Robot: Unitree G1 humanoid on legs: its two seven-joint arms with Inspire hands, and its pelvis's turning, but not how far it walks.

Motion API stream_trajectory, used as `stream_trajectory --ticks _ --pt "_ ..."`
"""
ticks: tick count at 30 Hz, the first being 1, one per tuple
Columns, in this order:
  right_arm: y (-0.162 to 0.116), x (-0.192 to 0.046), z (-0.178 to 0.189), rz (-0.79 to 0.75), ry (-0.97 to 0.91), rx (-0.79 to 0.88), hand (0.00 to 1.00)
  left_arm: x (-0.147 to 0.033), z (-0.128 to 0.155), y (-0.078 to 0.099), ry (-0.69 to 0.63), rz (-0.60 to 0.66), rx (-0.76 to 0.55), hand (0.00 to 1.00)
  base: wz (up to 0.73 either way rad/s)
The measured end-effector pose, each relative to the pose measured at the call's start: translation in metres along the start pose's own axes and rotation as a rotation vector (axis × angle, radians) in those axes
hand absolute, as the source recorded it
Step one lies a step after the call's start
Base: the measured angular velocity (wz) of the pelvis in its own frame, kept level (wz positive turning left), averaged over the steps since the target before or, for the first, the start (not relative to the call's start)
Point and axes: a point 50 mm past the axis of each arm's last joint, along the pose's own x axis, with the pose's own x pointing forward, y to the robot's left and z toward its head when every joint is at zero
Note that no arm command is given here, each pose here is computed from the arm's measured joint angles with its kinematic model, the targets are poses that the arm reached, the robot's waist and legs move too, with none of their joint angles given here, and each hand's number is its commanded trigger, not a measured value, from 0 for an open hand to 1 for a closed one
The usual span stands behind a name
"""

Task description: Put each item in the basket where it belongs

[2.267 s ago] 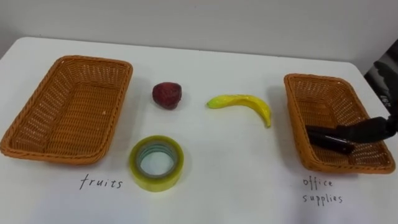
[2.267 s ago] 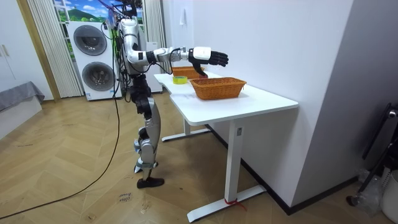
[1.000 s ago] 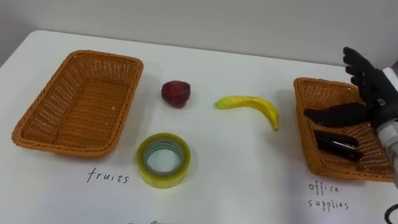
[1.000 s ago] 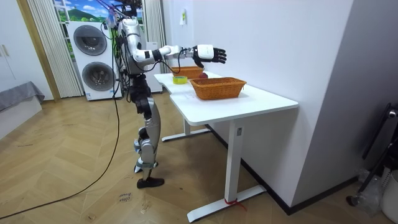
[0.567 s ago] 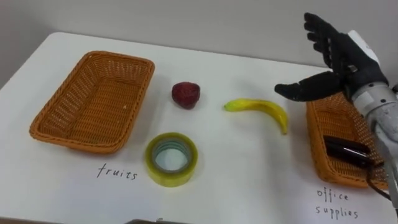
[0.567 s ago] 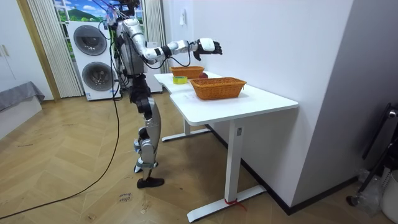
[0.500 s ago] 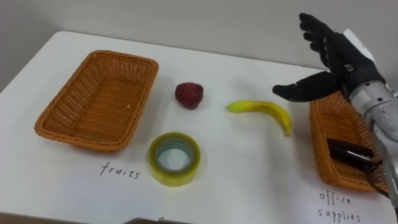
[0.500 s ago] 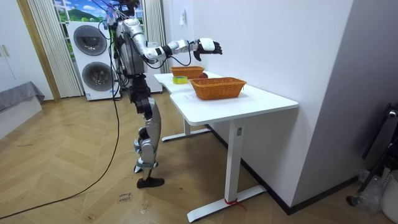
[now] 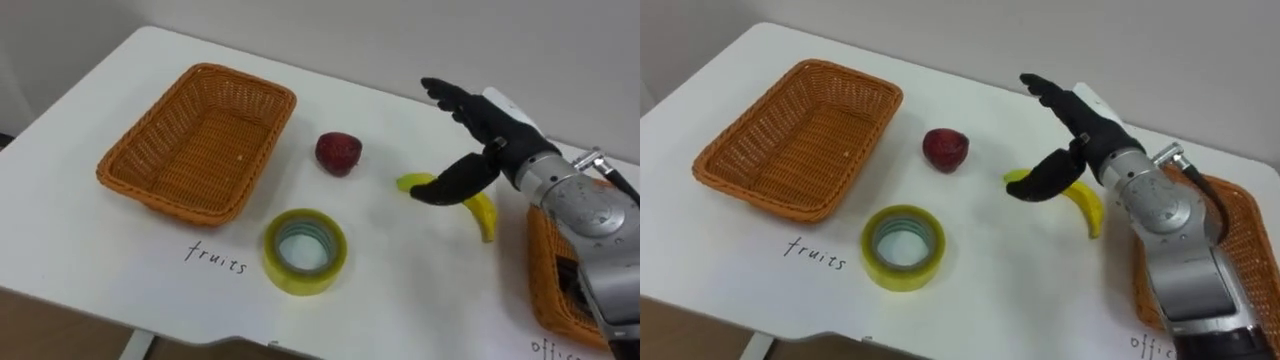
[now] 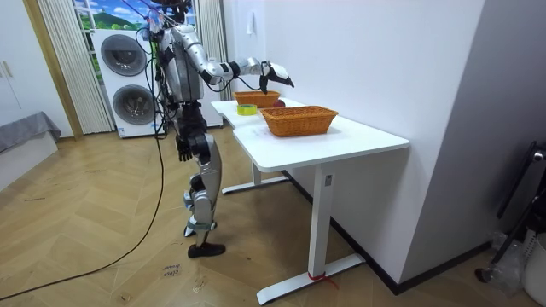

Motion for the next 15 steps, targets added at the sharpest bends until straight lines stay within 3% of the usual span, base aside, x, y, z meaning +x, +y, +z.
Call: stream_trajectory --ticks 15 --pt "0.016 0.005 -0.011 0.063 0.056 0.008 0.0 0.001 0.01 0.002 -0.014 0.024 0.01 0.0 0.03"
